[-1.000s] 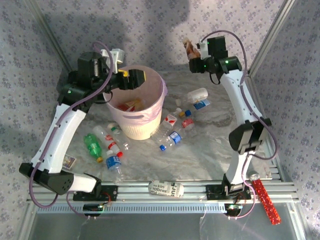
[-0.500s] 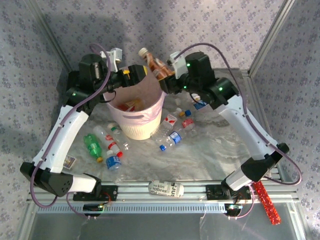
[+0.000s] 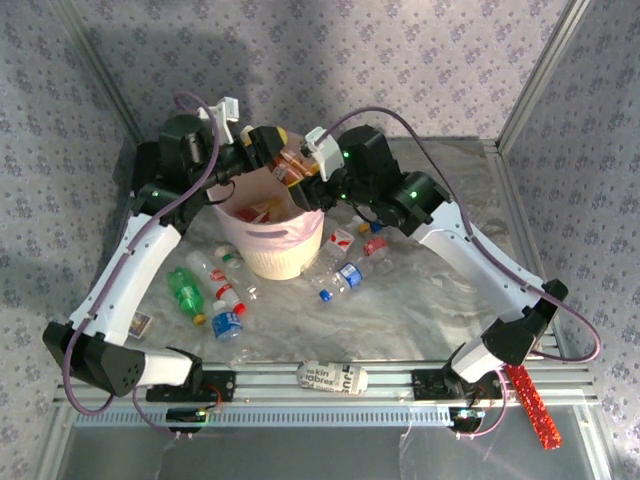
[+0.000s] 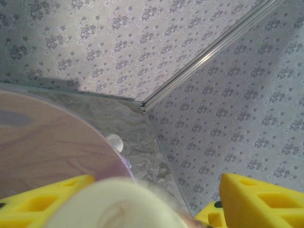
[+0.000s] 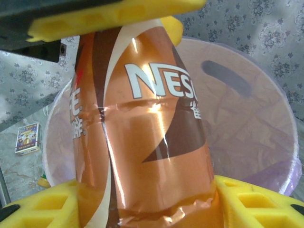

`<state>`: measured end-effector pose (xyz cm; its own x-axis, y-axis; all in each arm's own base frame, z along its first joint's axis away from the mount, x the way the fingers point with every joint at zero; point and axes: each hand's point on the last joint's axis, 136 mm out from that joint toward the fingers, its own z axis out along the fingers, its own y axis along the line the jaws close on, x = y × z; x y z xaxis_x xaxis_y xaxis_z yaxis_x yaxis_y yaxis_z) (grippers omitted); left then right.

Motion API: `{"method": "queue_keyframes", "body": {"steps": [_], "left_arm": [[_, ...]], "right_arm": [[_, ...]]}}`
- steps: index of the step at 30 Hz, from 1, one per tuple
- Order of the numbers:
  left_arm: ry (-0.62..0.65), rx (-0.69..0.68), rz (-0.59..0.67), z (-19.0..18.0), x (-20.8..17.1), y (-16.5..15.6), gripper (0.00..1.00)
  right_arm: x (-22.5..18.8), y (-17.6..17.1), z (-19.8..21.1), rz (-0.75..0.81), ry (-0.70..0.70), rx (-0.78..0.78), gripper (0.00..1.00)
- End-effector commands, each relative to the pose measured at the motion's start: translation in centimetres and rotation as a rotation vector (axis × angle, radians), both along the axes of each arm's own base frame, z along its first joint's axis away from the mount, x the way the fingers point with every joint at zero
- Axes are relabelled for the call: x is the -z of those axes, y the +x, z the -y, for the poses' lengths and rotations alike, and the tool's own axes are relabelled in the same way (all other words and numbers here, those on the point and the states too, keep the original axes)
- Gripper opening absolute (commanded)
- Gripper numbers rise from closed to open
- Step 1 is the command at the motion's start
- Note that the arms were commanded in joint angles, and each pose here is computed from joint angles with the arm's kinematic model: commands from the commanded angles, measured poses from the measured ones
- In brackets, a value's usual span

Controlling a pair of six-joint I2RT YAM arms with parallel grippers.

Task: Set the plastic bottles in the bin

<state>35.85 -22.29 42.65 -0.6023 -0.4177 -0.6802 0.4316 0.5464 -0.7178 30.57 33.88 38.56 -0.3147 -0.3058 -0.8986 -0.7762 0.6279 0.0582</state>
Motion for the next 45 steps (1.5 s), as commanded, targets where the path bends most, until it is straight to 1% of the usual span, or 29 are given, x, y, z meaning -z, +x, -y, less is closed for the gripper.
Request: {"method": "queue_keyframes", "body": {"steps": [1,6,10,12,17,19,21,24,26,29,33,38,42,45], "left_arm": [[-0.054,0.007,0.069,-0.4,-2.5,-0.7,0.59],[-0.048,-0.007,0.067,-0.7,-2.4,-0.6,0.45],[-0.044,-0.021,0.064,-1.1,-2.3,-0.4,0.34],[-0.037,-0.027,0.067,-1.3,-2.3,-0.2,0.32],[-0.003,-0.058,0.072,-2.3,-2.3,0.3,0.31],[0.025,-0.077,0.073,-2.9,-2.1,0.6,0.31],[0.075,-0.101,0.075,-3.5,-1.6,1.0,0.31],[0.18,-0.116,0.061,-4.0,-0.4,1.8,0.31],[0.252,-0.121,0.048,-4.2,0.6,2.4,0.32],[0.343,-0.14,0.046,-4.7,1.7,3.1,0.32],[0.472,-0.144,0.053,-4.8,2.9,3.9,0.32],[0.683,-0.079,0.021,-3.2,6.1,4.1,0.33],[0.798,-0.049,-0.009,-2.6,8.7,4.0,0.36],[0.86,-0.033,-0.029,-2.5,10.4,3.8,0.39]], "right_arm": [[-1.1,-0.1,-0.9,0.031,0.052,-0.025,0.52],[-0.7,0.9,-0.8,0.018,0.054,-0.014,0.53],[-0.3,1.5,-0.8,0.002,0.053,-0.008,0.58],[-0.4,1.6,-0.7,-0.004,0.056,-0.008,0.65],[-1.2,1.9,0.6,-0.01,0.079,0.011,0.88],[-1.9,2.0,1.6,-0.014,0.103,0.03,0.94],[-2.5,2.1,2.9,-0.019,0.13,0.057,0.99],[-3.1,2.8,5.8,-0.032,0.165,0.146,0.99],[-2.9,3.5,8.4,-0.056,0.191,0.234,0.99],[-1.9,4.6,12.7,-0.116,0.246,0.384,0.99],[-0.2,5.3,17.2,-0.195,0.342,0.506,0.99],[2.2,5.6,21.3,-0.244,0.376,0.634,0.99],[5.3,6.3,25.0,-0.32,0.385,0.8,0.99],[8.5,7.3,27.4,-0.425,0.369,0.908,0.99]]}}
